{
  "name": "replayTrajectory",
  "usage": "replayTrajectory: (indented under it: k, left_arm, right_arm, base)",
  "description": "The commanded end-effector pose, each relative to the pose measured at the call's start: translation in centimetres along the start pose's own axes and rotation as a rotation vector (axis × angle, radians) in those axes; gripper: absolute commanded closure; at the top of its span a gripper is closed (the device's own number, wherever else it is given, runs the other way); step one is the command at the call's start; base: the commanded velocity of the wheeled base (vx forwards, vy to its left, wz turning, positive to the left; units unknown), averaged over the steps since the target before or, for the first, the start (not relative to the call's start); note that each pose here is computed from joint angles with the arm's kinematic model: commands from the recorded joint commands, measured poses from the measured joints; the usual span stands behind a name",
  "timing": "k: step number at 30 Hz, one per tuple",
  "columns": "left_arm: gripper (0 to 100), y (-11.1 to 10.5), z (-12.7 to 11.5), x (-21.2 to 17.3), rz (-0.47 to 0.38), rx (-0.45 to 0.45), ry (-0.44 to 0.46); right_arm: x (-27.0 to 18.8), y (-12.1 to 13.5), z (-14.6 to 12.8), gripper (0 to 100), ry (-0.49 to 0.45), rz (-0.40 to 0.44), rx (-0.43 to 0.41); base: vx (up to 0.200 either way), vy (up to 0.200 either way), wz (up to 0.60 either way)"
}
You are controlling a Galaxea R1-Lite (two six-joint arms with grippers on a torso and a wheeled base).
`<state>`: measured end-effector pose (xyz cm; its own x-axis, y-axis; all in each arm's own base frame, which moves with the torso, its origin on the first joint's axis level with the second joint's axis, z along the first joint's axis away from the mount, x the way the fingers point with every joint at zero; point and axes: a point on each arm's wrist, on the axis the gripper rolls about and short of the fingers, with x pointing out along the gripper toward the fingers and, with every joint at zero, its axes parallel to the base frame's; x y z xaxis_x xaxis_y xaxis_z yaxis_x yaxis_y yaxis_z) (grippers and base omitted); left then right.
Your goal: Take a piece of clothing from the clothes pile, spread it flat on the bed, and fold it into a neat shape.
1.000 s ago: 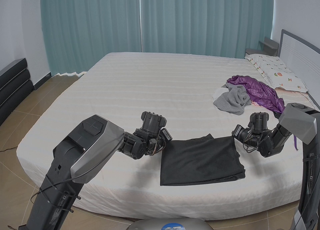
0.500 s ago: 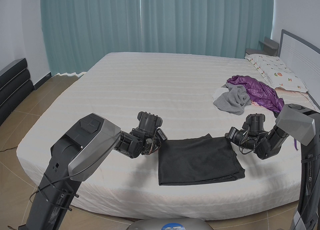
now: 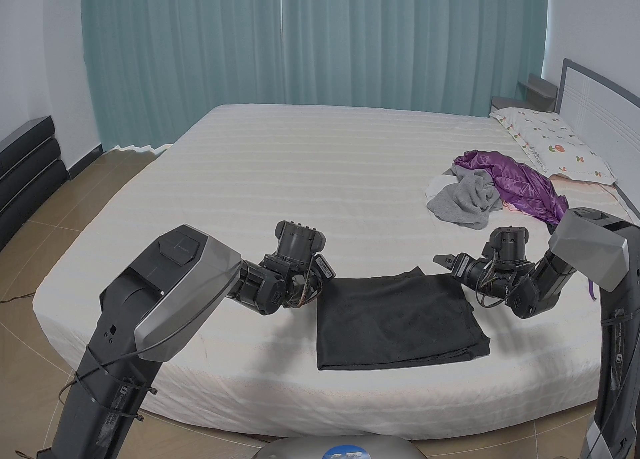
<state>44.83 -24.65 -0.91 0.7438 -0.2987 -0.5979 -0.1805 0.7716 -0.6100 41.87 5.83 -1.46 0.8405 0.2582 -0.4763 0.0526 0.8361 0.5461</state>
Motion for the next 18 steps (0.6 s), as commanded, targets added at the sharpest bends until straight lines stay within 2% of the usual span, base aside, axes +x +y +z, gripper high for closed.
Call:
replayTrajectory:
  k: [1, 6, 7, 11, 18]
  left_arm:
    - [100, -0.3, 0.1, -0.2, -0.006, 0.0, -0.003]
    - [100, -0.3, 0.0, -0.2, -0.008, 0.001, -0.001]
    - [100, -0.3, 0.0, -0.2, -0.008, 0.001, -0.001]
    - [100, -0.3, 0.0, -0.2, -0.006, 0.001, 0.0]
    - [100, -0.1, -0.2, 0.0, -0.003, 0.002, 0.002]
  right_arm:
    - [0.3, -0.1, -0.4, 0, 0.01, -0.004, -0.001]
    - [0.7, -0.3, -0.7, 0, 0.014, -0.006, -0.003]
    - [0.7, -0.3, -0.7, 100, 0.014, -0.006, -0.003]
    - [0.8, -0.8, -0.8, 100, 0.015, -0.02, -0.024]
    - [0.6, -1.5, 0.3, 100, -0.018, -0.039, -0.01]
  base:
    - [0.0, 0.0, 0.0]
    - [0.0, 0.0, 0.0]
    - [0.0, 0.0, 0.0]
    - [0.0, 0.0, 0.0]
    - [0.0, 0.0, 0.0]
